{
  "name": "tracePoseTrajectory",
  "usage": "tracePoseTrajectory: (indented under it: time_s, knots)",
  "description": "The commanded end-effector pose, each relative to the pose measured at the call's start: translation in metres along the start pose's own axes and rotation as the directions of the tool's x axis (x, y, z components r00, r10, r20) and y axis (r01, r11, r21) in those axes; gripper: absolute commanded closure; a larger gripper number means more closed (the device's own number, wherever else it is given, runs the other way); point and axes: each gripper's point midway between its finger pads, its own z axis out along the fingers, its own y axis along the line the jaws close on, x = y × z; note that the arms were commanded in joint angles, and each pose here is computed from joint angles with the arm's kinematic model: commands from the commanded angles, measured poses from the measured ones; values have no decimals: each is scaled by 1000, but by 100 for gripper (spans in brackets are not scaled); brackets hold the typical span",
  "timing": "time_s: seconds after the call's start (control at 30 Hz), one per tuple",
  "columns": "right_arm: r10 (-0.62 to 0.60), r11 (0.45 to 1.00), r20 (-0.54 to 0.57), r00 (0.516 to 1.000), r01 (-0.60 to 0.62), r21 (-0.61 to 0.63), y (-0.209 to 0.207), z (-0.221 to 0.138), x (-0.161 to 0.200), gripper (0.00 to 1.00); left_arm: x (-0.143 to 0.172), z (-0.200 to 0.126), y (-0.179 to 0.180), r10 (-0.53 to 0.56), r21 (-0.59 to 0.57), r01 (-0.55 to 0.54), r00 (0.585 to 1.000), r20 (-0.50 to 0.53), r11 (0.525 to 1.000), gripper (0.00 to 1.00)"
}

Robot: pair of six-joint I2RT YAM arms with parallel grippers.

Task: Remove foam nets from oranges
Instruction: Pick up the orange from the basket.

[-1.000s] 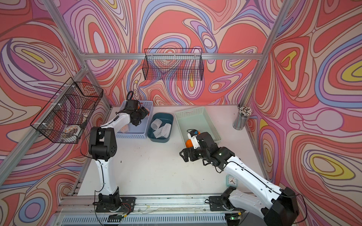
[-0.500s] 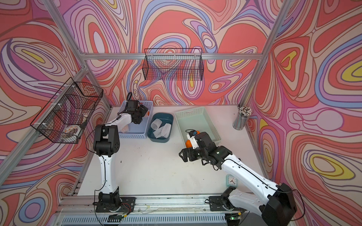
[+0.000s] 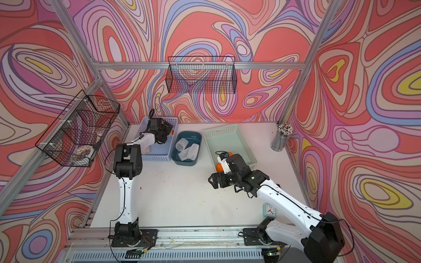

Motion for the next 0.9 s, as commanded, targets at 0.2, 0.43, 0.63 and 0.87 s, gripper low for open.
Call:
tracePoseTrajectory:
  time_s: [0.2,0.43,0.63,0.87]
  knots:
    - [23,1000,-36,999,-23,0,-4,13,12,2,-11,14,2,-20,-2,20,1000,13,1000,6]
    - [26,1000,-28,999,-26,3,-5,11,13,2,-10,21,7,-20,-19,20,1000,1,1000,12]
    - [23,1000,-29,999,-23,14,-7,11,13,2,-9,19,9,-15,-26,15,1000,-4,1000,23]
    - [20,999,-24,1000,-19,26,-8,9,12,2,-13,9,-2,0,35,0,1000,7,999,31]
